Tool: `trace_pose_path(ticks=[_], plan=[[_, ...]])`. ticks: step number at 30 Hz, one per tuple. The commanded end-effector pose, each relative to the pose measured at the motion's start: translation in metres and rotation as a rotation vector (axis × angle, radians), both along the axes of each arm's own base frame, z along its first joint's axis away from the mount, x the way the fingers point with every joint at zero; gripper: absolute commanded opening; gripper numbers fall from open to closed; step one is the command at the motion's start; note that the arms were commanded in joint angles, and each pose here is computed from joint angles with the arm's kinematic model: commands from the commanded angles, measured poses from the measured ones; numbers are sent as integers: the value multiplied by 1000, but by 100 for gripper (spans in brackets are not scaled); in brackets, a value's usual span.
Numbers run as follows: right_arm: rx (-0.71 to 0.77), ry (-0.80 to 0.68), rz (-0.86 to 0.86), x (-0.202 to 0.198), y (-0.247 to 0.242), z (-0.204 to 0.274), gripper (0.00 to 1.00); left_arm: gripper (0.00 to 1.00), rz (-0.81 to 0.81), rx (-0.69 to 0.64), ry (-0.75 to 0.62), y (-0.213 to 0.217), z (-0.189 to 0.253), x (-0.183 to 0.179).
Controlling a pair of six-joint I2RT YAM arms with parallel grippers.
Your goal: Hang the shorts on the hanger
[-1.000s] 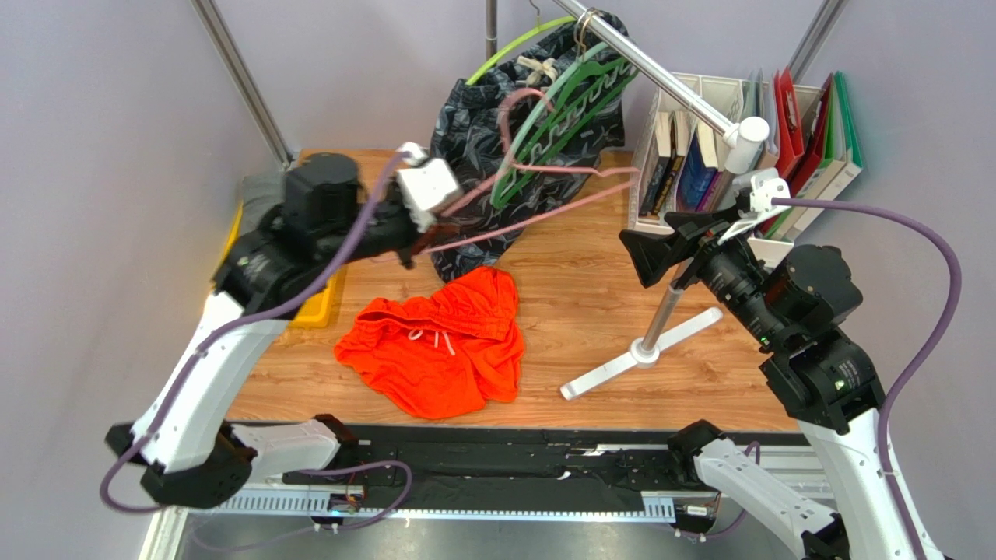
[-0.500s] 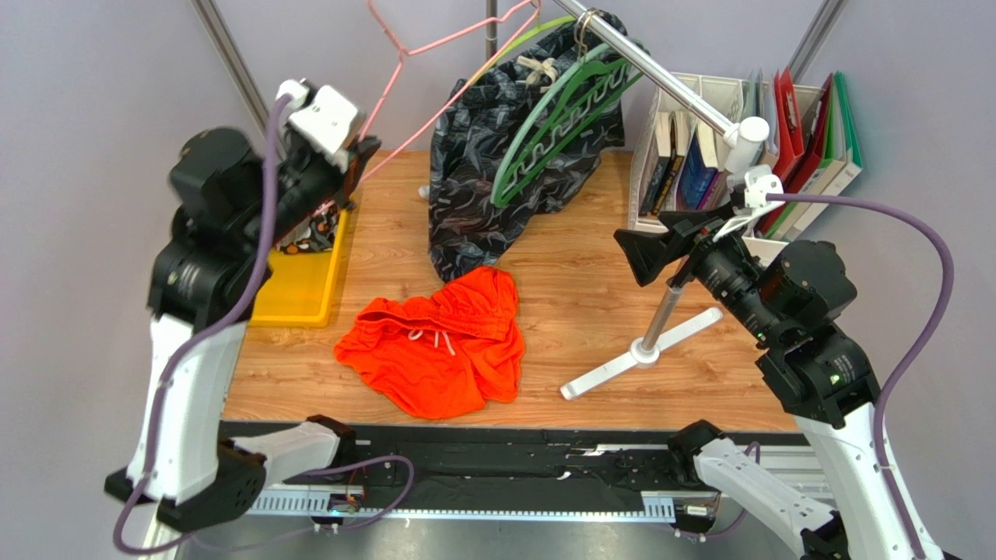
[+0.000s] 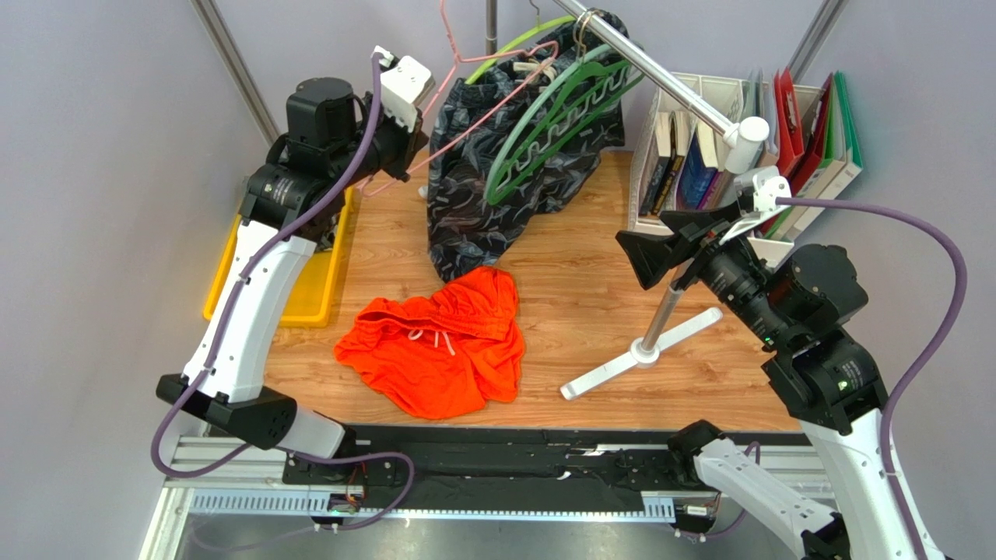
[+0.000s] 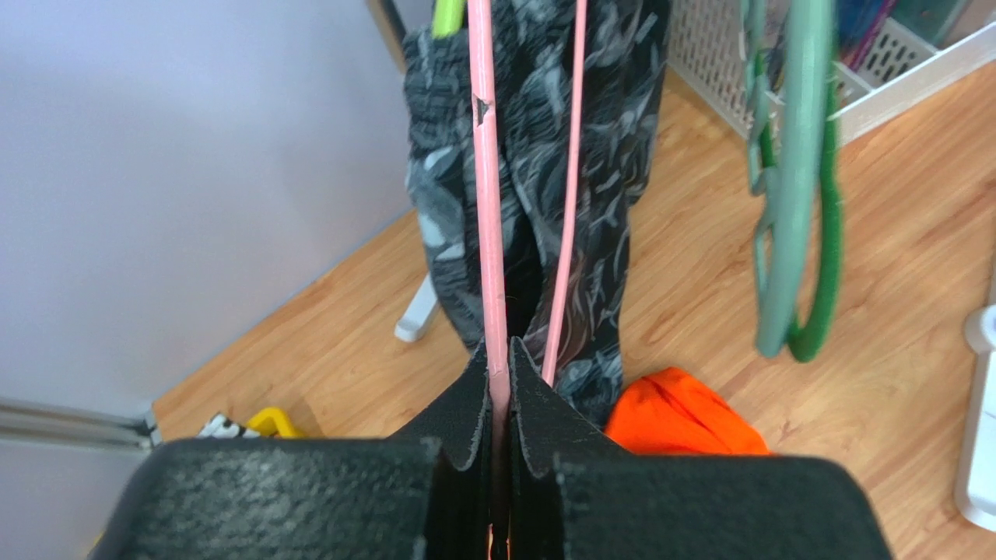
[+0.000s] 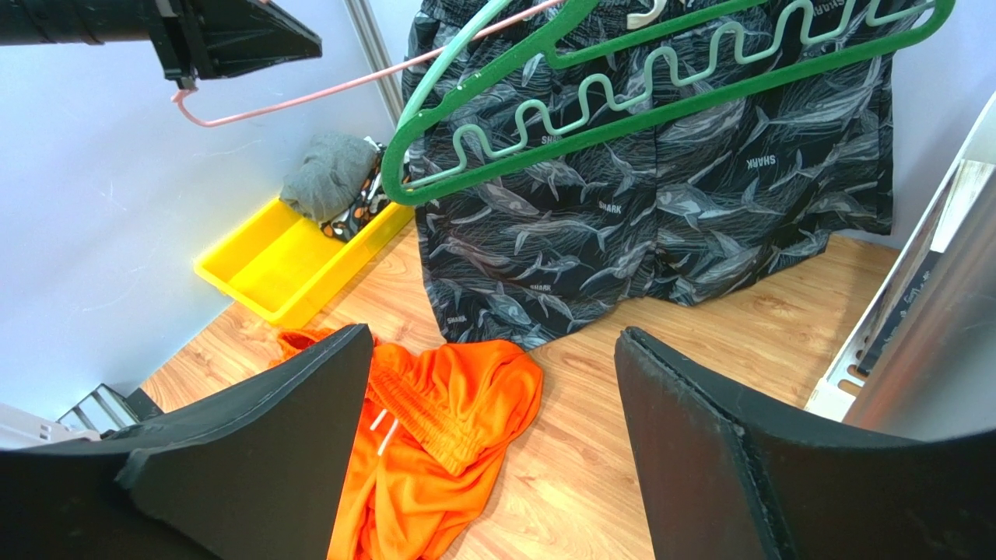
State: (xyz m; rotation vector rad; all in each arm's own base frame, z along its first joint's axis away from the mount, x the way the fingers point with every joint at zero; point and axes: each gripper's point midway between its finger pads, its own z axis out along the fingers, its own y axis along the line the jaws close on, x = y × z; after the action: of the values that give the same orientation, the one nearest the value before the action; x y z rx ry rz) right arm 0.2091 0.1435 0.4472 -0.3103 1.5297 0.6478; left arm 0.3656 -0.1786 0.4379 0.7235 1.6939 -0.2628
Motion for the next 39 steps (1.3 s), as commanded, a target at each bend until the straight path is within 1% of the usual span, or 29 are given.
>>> trace_pose_path(ticks=[1, 2, 3, 7, 12, 19, 25, 26, 28, 29, 30, 31, 32, 34, 35, 37, 38, 39], plan=[[34, -44, 11, -1, 1, 16, 81, 0, -87, -57, -108, -23, 47, -19], [33, -42, 13, -1, 2, 16, 81, 0, -106, -50, -101, -34, 45, -18], [33, -44, 10, -1, 1, 17, 81, 0, -116, -57, -125, -37, 55, -20], [27, -45, -3, -1, -1, 17, 81, 0, -193, -66, -124, -60, 59, -27], [25, -44, -3, -1, -2, 17, 81, 0, -310, -59, -140, -81, 62, -55], [22, -42, 23, 0, 4, 15, 81, 0, -419, -27, -140, -93, 57, -99], [22, -59, 55, -2, 9, 19, 80, 0, -466, -19, -81, -94, 46, -114], [18, -63, 71, -3, 11, 20, 80, 0, -461, -22, -68, -94, 44, -114], [19, -76, 89, -6, 13, 22, 80, 0, -397, -13, -65, -85, 42, -108], [14, -81, 107, -7, 16, 23, 80, 0, -357, 0, -51, -80, 34, -102], [9, -89, 114, -8, 16, 24, 81, 0, -269, 14, -66, -69, 34, -91], [8, -91, 121, -9, 17, 25, 82, 0, -233, 12, -79, -59, 36, -91], [4, -100, 138, -12, 19, 27, 83, 0, -172, 12, -61, -45, 30, -82], [-20, -116, 161, -15, 21, 27, 84, 0, -129, -8, -62, -26, 32, -82], [-24, -126, 171, -17, 22, 29, 85, 0, -120, 6, -43, -20, 22, -81], [-43, -152, 181, -19, 22, 32, 88, 0, -103, 26, -75, -1, 23, -93], [-50, -171, 193, -21, 22, 36, 90, 0, -90, 69, -74, 5, 10, -93], [-59, -177, 198, -22, 23, 36, 91, 0, -76, 68, -104, 17, 16, -105]])
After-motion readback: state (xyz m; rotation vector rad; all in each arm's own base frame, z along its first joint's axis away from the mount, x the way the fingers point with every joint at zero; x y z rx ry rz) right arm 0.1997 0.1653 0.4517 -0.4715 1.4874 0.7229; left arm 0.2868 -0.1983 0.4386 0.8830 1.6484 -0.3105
